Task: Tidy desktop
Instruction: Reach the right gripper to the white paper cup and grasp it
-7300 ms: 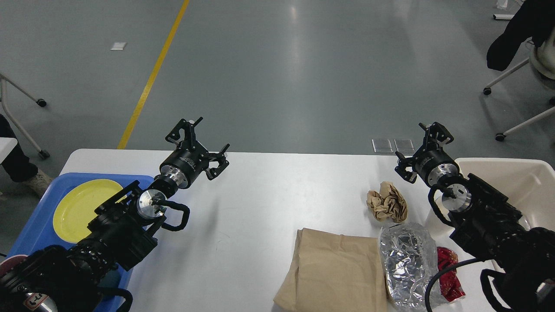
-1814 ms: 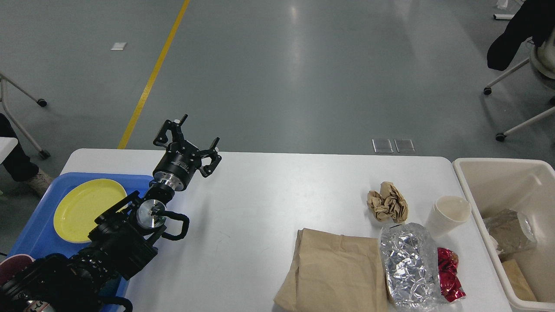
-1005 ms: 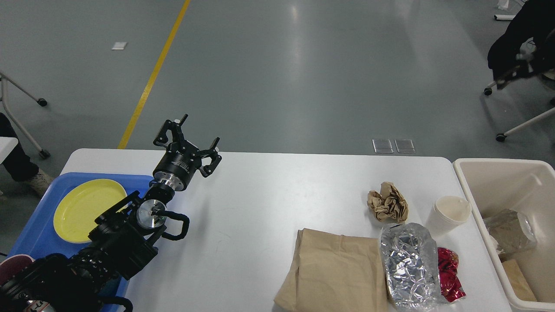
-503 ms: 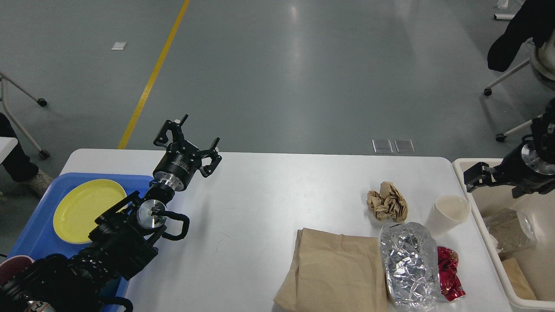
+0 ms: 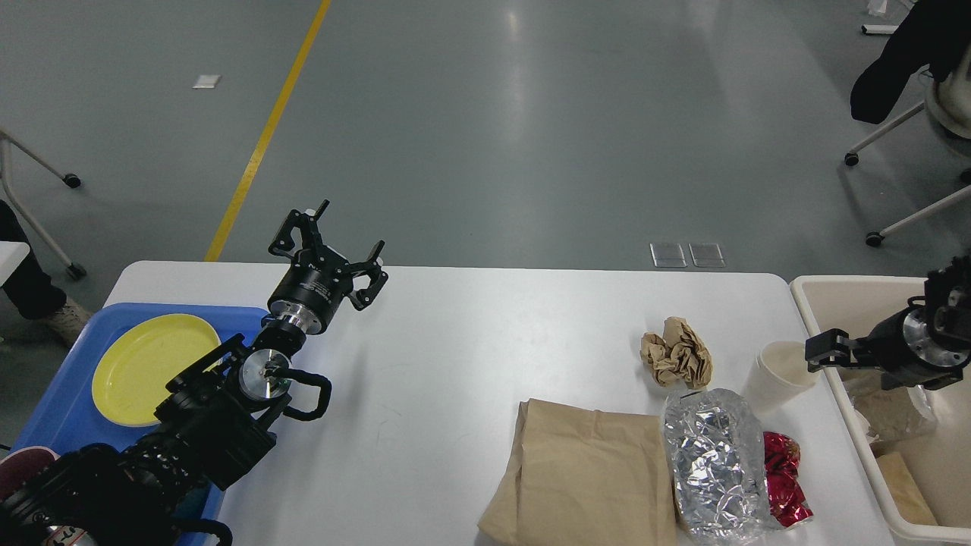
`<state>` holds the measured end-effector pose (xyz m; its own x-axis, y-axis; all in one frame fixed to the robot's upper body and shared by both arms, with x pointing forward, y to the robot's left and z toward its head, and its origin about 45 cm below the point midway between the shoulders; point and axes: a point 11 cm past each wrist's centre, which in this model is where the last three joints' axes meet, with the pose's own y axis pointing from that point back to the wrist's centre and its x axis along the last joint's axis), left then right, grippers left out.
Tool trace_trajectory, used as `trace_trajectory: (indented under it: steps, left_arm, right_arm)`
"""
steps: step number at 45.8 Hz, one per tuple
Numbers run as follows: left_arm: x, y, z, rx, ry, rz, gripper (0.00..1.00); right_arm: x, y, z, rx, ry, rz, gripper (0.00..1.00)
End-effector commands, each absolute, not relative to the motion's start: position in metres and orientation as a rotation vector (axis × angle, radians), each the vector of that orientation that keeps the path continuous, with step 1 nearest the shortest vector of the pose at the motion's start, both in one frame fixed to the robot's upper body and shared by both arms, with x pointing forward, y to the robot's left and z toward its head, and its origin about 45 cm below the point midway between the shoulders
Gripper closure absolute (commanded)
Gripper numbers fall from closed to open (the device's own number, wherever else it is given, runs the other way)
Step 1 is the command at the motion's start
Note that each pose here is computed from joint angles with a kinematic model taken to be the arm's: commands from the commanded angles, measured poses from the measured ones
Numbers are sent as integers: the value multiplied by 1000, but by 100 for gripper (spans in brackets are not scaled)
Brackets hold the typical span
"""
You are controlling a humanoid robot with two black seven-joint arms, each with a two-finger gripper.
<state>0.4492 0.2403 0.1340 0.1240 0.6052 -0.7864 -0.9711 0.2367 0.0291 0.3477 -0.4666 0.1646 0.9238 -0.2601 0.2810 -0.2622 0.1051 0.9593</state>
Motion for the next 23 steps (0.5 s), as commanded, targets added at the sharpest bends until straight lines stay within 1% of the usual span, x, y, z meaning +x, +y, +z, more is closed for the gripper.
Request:
trace_trajectory:
  steps: [1,12,23]
  left_arm:
    - [449,240,134,-578,783,1247,2]
    - [449,240,134,-578,783,1247,2]
    - [449,240,134,-578,783,1247,2]
  right_arm:
    - [348,-465,161,1485,-450,18,0]
    - [359,-462,163,1484,-488,68,0]
    - [349,-459,135,1506,-562,43,0]
